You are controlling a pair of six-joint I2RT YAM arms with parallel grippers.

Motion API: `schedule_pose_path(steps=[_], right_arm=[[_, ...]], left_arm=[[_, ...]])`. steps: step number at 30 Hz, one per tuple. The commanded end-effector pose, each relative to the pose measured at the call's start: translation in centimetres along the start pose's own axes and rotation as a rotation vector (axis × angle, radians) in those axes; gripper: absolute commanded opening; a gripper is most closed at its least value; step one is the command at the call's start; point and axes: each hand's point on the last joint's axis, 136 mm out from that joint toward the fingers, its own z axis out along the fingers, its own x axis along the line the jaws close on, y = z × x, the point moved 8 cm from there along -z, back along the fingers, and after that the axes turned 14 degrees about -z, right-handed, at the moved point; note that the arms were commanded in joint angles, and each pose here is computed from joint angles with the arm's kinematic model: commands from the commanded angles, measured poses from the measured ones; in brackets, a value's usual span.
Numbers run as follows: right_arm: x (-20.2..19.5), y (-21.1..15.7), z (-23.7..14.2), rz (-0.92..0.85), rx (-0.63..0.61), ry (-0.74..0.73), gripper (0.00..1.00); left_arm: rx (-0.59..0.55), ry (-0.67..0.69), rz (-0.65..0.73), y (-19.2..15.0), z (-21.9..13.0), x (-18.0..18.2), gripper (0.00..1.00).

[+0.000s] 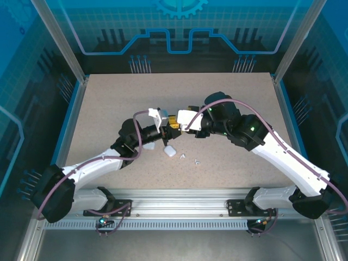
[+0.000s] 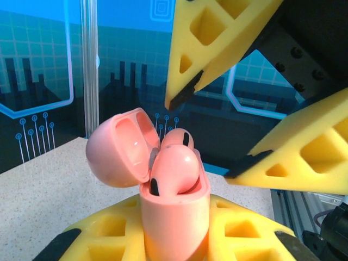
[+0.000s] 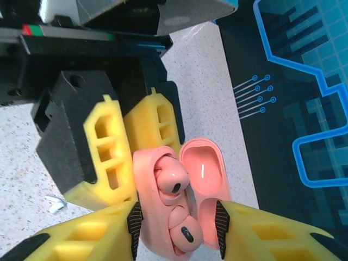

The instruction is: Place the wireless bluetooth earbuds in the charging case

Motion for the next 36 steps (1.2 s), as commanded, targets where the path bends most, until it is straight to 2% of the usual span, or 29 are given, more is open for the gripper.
schedule_pose_path(steps=[1, 6, 11, 14, 19, 25, 36], right_arm=[[-0.9, 0.6, -1.5, 0.058, -0.061, 0.003, 0.50], [-2.3, 1.1, -3.7, 0.136, -0.149, -0.028, 0.68], [-3.2, 0.2, -6.2, 0.250, -0.255, -0.017, 0.99], [-3.6, -2.0, -6.6, 0.381, -0.310, 0.031, 1.00], [-2.9, -4.9, -4.6, 0.576, -0.399, 0.188, 1.00], [-1.8, -5.6, -1.6, 0.605, -0.471, 0.313, 1.00], [-0.8, -4.6, 1.2, 0.616, -0.490, 0.464, 0.97]], left_arm=[[-0.049, -0.003, 0.025, 0.5, 0.0, 0.1, 0.12], [-0.047, -0.001, 0.026, 0.3, 0.1, 0.2, 0.12], [-0.042, 0.002, 0.030, 0.1, 0.2, 0.3, 0.12], [-0.044, 0.000, 0.035, 0.1, 0.2, 0.3, 0.12], [-0.050, -0.014, 0.048, 0.2, 0.1, 0.1, 0.12], [-0.054, -0.036, 0.061, 0.3, 0.0, -0.2, 0.12], [-0.064, -0.046, 0.075, 0.5, -0.2, -0.4, 0.12]])
